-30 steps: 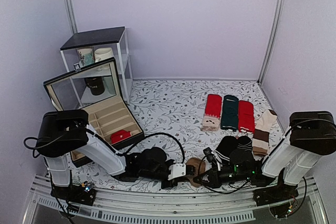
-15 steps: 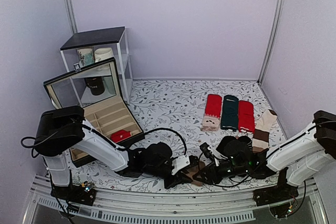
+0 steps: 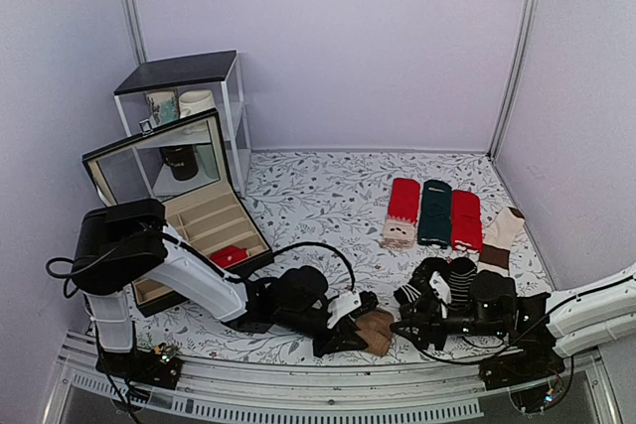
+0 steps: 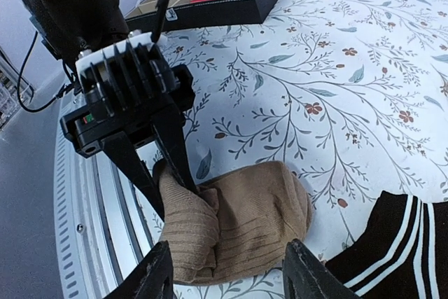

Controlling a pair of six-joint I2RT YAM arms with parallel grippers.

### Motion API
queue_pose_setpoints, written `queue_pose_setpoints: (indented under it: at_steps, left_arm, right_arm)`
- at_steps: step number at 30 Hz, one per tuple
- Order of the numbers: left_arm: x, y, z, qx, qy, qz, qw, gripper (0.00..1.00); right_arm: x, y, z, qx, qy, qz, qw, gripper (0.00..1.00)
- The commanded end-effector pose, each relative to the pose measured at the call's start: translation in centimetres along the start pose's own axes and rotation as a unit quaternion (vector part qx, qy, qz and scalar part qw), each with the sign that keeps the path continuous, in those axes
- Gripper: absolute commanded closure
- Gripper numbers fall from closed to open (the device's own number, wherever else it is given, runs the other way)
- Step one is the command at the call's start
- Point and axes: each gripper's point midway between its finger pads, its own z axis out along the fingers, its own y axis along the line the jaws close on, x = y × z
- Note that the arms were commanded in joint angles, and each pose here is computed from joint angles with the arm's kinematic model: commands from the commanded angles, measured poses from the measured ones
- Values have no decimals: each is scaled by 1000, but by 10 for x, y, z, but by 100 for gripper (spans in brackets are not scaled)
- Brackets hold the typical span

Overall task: Roll the socks
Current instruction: Roll a pair of socks at the corner of the board.

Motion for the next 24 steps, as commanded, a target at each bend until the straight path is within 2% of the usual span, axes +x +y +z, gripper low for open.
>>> queue_pose_setpoints:
  at_steps: [1,7,17,20,23,24]
  left_arm:
    - [175,1,-25,-16,279,-123,952,100]
    - [176,1,-24,-14,282,-124,951,100]
    - [179,2,-22,-13,288,-124,950,100]
    - [179,2,-22,-13,288,-124,949,100]
    - [177,2,-22,-14,286,-118,951,100]
    - [175,4,-22,-19,284,-111,952,100]
  right_arm:
    - [9,6,8,4,3,-3,1000,45]
    - [21,26,27,13,39,-12,999,44]
    - [45,30,44,30,93,-6,995,45]
    - [56,26,43,35,108,8,993,60]
    - [65,21,39,43,119,27,992,87]
    - [69,18,37,50,121,32,991,94]
